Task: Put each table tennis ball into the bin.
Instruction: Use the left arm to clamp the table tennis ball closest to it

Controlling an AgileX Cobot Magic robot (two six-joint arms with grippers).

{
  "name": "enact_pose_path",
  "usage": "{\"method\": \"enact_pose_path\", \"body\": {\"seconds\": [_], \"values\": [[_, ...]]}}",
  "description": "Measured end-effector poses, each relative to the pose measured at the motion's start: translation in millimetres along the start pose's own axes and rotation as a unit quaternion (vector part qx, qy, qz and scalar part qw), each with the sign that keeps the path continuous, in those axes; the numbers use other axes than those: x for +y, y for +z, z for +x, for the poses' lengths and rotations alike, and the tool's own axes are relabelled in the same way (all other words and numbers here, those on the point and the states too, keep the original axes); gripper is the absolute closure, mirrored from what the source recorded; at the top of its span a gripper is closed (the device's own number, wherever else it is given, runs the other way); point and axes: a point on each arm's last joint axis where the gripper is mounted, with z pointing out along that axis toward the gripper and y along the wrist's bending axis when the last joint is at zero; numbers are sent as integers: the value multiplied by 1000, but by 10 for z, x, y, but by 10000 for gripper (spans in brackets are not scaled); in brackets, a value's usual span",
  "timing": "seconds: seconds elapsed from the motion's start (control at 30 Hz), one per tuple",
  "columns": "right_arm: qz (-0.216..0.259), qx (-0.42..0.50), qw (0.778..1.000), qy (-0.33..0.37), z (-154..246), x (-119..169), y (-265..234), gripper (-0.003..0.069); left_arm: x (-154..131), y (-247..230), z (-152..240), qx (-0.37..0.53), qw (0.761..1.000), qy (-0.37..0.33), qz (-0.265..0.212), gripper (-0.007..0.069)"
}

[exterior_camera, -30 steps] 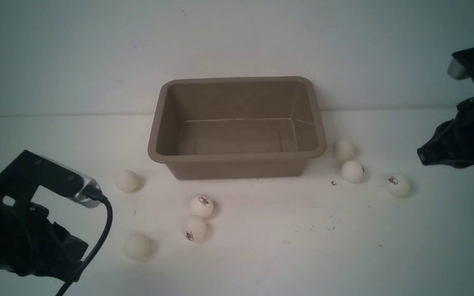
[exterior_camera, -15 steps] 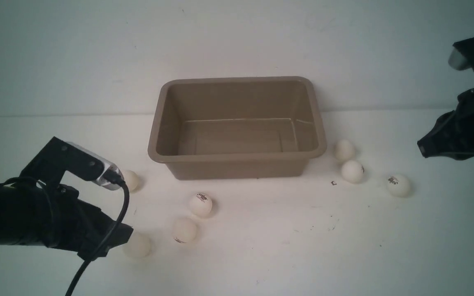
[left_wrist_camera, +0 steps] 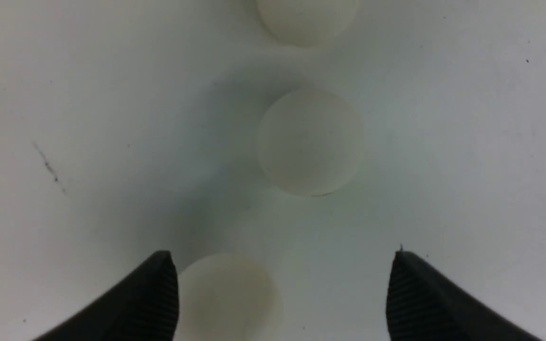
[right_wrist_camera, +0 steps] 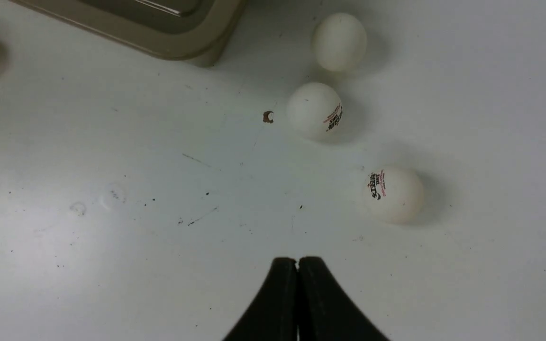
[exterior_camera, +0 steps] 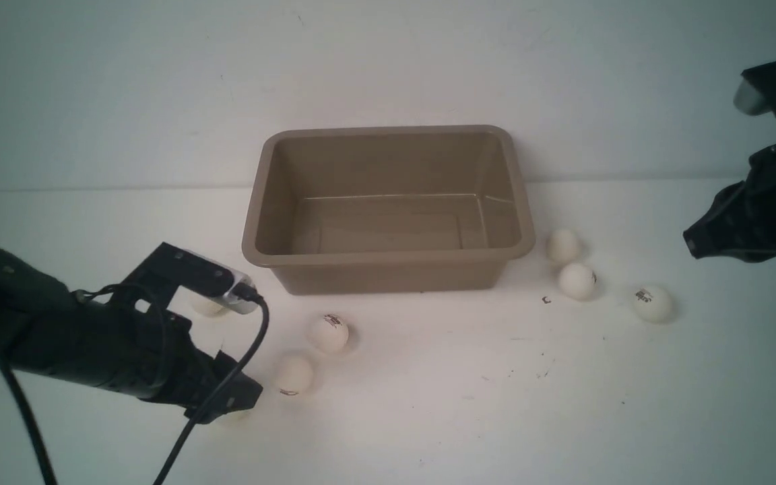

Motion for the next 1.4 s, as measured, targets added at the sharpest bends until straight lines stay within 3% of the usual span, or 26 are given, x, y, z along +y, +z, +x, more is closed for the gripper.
{"method": "enact_pose_path", "body": {"seconds": [0.33, 1.1, 1.4], "values": [[-1, 1, 1000, 0, 2, 1, 0, 671, 20, 15, -19, 1, 1000, 12, -11, 137], [-1, 2, 1000, 0, 4, 1, 0, 671, 50, 39, 25, 24, 999, 14, -23, 137], [-3, 6, 1000, 0, 12, 6, 0, 671, 141, 305, 149, 63, 998, -14, -15, 153]]}}
